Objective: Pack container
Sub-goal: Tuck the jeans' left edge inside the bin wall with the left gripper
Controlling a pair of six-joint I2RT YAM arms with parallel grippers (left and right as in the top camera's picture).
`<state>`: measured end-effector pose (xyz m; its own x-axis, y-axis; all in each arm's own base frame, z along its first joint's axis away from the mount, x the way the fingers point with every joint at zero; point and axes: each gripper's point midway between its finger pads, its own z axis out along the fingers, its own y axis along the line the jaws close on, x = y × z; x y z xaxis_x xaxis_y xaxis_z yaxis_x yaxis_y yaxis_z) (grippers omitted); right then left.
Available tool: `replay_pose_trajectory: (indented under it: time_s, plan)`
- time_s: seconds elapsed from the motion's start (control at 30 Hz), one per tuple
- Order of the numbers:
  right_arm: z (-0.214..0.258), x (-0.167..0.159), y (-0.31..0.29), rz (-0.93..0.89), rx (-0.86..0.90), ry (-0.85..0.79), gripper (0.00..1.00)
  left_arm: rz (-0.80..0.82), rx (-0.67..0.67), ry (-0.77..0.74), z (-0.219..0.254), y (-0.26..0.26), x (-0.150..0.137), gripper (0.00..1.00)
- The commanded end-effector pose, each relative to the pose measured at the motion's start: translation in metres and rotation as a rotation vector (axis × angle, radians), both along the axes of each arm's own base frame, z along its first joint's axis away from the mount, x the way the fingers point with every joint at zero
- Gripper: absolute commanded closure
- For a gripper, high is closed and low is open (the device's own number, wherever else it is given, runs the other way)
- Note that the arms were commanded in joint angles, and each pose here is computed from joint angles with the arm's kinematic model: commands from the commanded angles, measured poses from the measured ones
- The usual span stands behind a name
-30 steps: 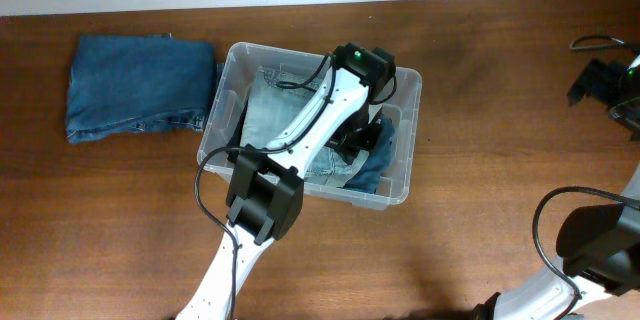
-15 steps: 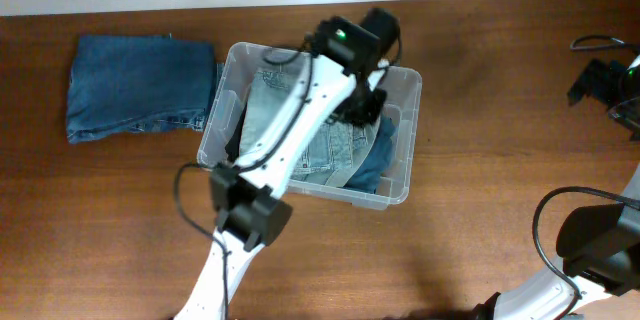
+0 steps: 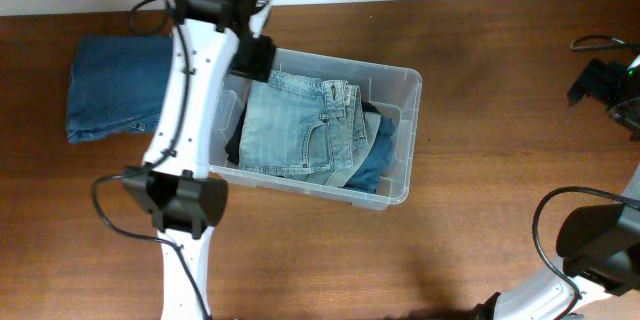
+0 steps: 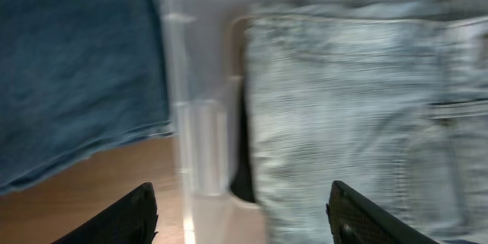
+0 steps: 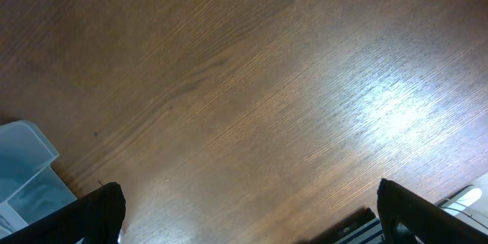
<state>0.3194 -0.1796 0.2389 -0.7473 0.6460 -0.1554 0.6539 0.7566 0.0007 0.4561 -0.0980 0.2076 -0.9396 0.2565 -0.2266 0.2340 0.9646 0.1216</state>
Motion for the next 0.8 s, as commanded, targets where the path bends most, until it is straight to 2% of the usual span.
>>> replay_pose_trajectory:
  time_s: [0.0,0.07,0.13,0.23,0.4,0.63,0.77]
  plan:
    - [0.000,0.000,0.000,-0.012,0.003,-0.002,0.02,0.015,0.023,0.019,-0.003,0.037,0.004,0.28]
    - [0.000,0.000,0.000,-0.012,0.003,-0.002,0.02,0.028,-0.029,0.030,-0.004,0.043,0.005,0.28]
    - [0.000,0.000,0.000,-0.012,0.003,-0.002,0.02,-0.023,-0.133,0.054,-0.007,0.040,0.004,0.28]
    - [0.000,0.000,0.000,-0.012,0.003,-0.002,0.01,-0.084,-0.193,0.094,-0.017,0.038,0.000,0.28]
    - [0.000,0.000,0.000,-0.012,0.003,-0.002,0.01,-0.132,-0.183,0.166,-0.050,0.039,-0.002,0.35]
    - [0.000,0.000,0.000,-0.012,0.003,-0.002,0.02,-0.116,-0.131,0.229,-0.079,0.048,-0.008,0.35]
    - [0.000,0.000,0.000,-0.012,0.003,-0.002,0.02,-0.116,-0.131,0.228,-0.080,0.048,-0.008,0.44]
